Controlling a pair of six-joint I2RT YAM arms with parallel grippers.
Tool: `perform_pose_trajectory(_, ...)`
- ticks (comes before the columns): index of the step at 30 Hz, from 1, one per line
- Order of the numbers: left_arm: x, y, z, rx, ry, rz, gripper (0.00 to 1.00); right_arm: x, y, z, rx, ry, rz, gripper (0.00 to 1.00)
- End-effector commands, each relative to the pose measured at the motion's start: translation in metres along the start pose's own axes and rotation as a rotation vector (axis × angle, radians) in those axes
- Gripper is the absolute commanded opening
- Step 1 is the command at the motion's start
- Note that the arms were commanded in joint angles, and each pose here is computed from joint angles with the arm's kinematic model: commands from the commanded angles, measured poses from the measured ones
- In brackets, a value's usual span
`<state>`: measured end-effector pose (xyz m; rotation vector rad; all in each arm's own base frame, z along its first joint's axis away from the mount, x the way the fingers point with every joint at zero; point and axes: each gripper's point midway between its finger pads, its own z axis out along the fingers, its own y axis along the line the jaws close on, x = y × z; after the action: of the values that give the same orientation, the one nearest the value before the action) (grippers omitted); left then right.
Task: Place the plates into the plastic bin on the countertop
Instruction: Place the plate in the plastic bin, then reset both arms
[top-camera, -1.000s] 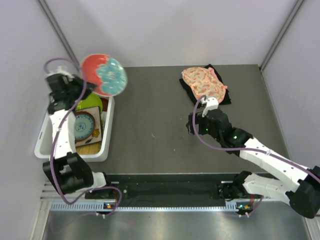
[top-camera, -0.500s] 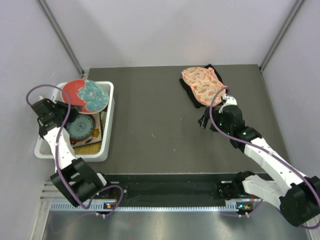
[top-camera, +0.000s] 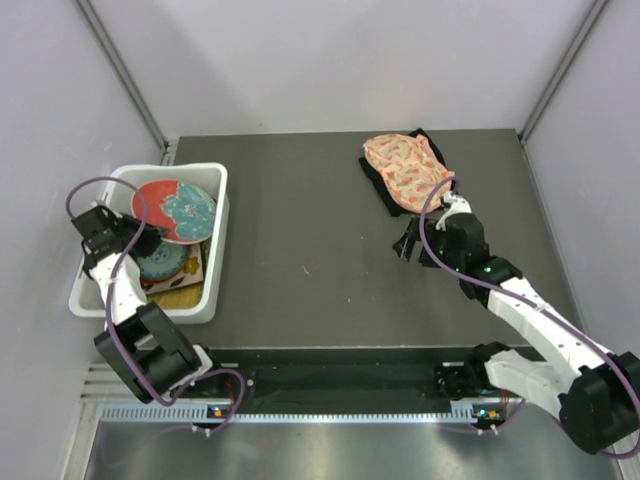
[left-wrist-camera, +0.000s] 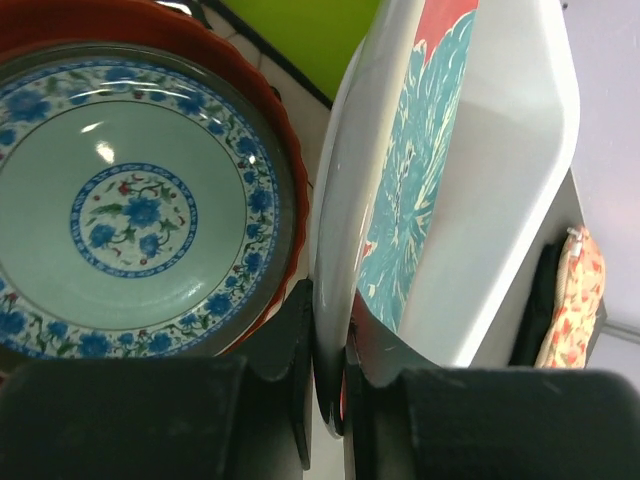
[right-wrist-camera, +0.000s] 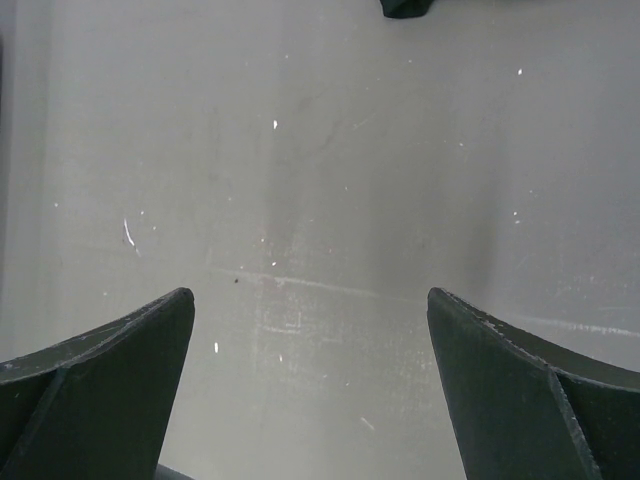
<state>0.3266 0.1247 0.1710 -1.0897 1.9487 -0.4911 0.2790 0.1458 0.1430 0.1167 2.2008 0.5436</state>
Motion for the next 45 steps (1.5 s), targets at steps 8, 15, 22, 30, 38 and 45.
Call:
perform_pose_trajectory(8,-0.013,0.009,0.007,-0.009,-0.07,0.117,0.41,-0.019,-0.015,-0.018,0.074,-0.113,0.006,0.99)
perform_pose_trajectory(15,-0.009,0.016,0.001,-0.05,-0.079,0.139,0.7,-0.023,-0.024,-0.028,0.115,-0.157,0.009,0.99)
perform_pose_trajectory(22,-0.025,0.024,-0.025,-0.158,-0.197,0.179,0.99,-0.026,-0.036,-0.036,0.181,-0.165,-0.015,0.99)
perform_pose_trajectory(30,-0.046,0.004,-0.059,-0.188,-0.322,0.265,0.99,-0.037,-0.039,-0.047,0.214,-0.196,-0.028,0.99)
perform_pose_trajectory(38,-0.043,-0.074,-0.084,-0.135,-0.354,0.546,0.99,-0.055,-0.037,-0.065,0.219,-0.281,-0.007,0.99)
perform_pose_trajectory(45,-0.021,-0.149,-0.131,0.196,-0.498,0.658,0.99,-0.064,-0.047,-0.083,0.242,-0.395,0.017,0.99)
